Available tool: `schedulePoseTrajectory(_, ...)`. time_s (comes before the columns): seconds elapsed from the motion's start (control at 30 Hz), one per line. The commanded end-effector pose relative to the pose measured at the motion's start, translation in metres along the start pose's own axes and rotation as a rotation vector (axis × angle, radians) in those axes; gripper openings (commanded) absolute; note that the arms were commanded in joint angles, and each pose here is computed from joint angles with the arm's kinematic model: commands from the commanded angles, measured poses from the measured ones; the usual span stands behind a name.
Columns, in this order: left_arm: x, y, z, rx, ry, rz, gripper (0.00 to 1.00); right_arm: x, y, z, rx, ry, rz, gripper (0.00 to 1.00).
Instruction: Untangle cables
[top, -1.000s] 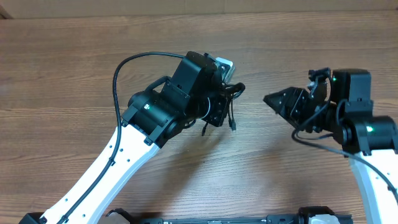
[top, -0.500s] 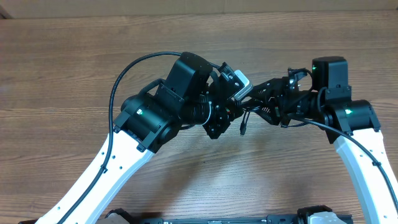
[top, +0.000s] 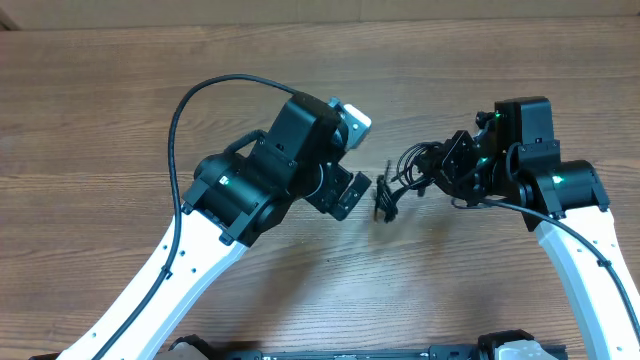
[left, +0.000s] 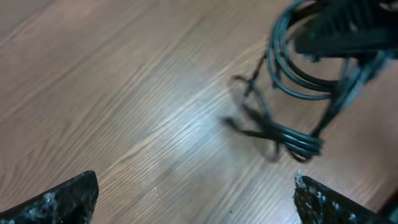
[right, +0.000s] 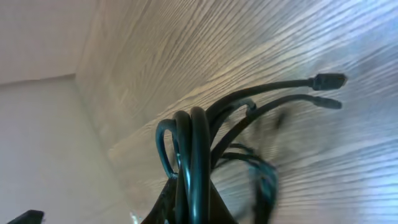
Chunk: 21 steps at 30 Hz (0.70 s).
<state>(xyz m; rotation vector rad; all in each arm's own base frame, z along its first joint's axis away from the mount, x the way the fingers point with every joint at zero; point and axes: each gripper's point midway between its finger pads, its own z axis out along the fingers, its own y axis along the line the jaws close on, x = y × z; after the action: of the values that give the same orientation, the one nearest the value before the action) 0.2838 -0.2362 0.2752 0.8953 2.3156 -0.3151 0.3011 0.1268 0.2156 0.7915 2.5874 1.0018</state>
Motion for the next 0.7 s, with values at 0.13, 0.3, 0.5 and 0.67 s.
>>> schedulePoseTrajectory(0.13, -0.011, -0.084, -0.025, 0.509, -0.126, 0.322, 1.0, 0.014, 0.025, -0.006, -0.125, 0.085, -0.091, 0.04)
schedulePoseTrajectory(0.3, -0.001, -0.096, 0.015, 0.617, -0.026, 0.278, 1.0, 0.018, 0.026, -0.007, -0.136, 0.103, -0.09, 0.04)
schedulePoseTrajectory(0.5, 0.008, -0.1, 0.034, 0.659, 0.035, 0.248, 1.0, 0.025, 0.032, -0.009, -0.173, 0.145, -0.091, 0.04)
schedulePoseTrajectory(0.67, 0.01, -0.099, 0.042, 0.662, 0.055, 0.24, 0.4, 0.025, 0.032, -0.009, -0.173, 0.145, -0.09, 0.04)
